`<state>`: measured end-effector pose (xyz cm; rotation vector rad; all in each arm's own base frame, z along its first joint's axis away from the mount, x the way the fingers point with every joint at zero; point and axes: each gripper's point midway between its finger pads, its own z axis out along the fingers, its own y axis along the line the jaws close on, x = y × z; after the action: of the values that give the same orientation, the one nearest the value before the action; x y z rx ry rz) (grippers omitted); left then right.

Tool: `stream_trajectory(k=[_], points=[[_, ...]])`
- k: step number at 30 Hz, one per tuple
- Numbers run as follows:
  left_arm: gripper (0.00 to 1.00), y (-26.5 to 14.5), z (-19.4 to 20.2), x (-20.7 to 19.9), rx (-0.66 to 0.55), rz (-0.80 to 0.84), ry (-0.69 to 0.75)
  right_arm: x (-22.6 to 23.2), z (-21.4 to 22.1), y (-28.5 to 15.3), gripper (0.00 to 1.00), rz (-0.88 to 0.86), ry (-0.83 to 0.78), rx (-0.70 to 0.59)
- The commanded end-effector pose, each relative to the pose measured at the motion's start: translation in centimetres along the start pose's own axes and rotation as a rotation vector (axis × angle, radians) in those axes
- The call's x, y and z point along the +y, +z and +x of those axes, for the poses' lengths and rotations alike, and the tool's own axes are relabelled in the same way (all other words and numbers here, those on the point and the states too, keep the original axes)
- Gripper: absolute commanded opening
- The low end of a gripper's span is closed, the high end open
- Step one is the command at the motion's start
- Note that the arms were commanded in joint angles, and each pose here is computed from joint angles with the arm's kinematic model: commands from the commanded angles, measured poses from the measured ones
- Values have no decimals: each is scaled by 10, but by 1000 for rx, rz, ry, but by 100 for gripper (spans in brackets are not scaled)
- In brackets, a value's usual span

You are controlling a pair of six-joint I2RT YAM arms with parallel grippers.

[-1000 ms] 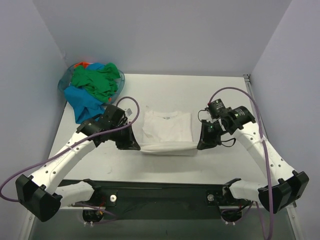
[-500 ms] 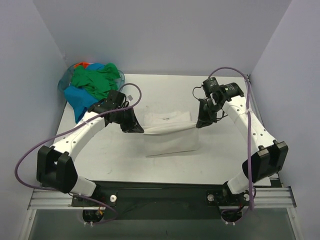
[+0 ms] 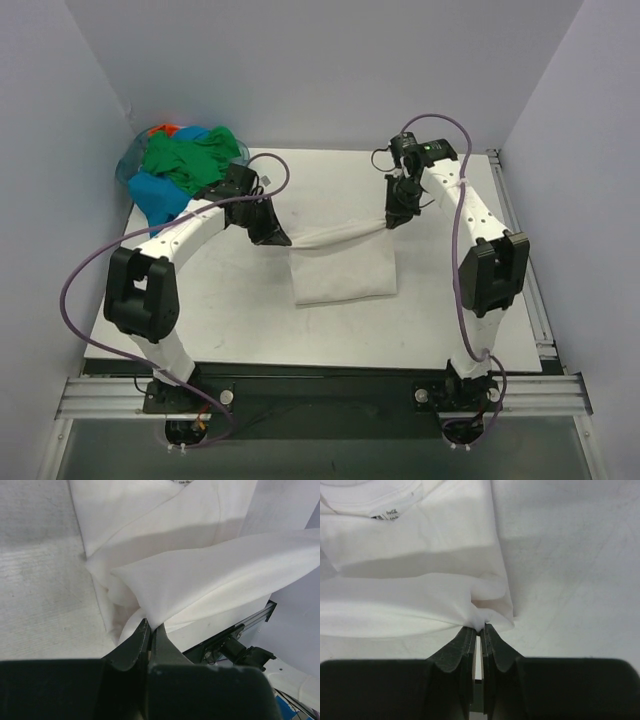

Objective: Fold and stack the t-shirts
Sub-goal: Fold the long partially folded tshirt into a neat square

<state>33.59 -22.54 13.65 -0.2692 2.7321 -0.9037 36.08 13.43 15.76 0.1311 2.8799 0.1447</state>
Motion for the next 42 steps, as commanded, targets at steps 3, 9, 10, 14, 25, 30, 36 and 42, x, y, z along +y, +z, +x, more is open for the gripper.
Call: stream_trajectory(k=[3,9,10,14,25,30,36,42], points=[[0,2,-40,10,-96,-36,37,-18,-27,5,0,83,-19,-31],[0,14,-56,22,-91,-54,26,-15,-45,24,0,95,-30,-28],[0,16,-57,24,-87,-58,21,-14,-46,27,0,96,-32,-25],[0,26,-66,34,-82,-68,9,-12,-53,38,0,96,-32,-19],[53,36,-112,16,-157,-15,56,13,-75,57,65,-29,-57,-15],[61,28,-104,18,-157,-26,81,12,-77,52,83,-123,-53,-24],[62,32,-74,28,-118,-20,84,3,-53,57,84,-271,-17,27],[61,48,-46,38,-76,10,42,-10,-19,73,84,-364,37,95]])
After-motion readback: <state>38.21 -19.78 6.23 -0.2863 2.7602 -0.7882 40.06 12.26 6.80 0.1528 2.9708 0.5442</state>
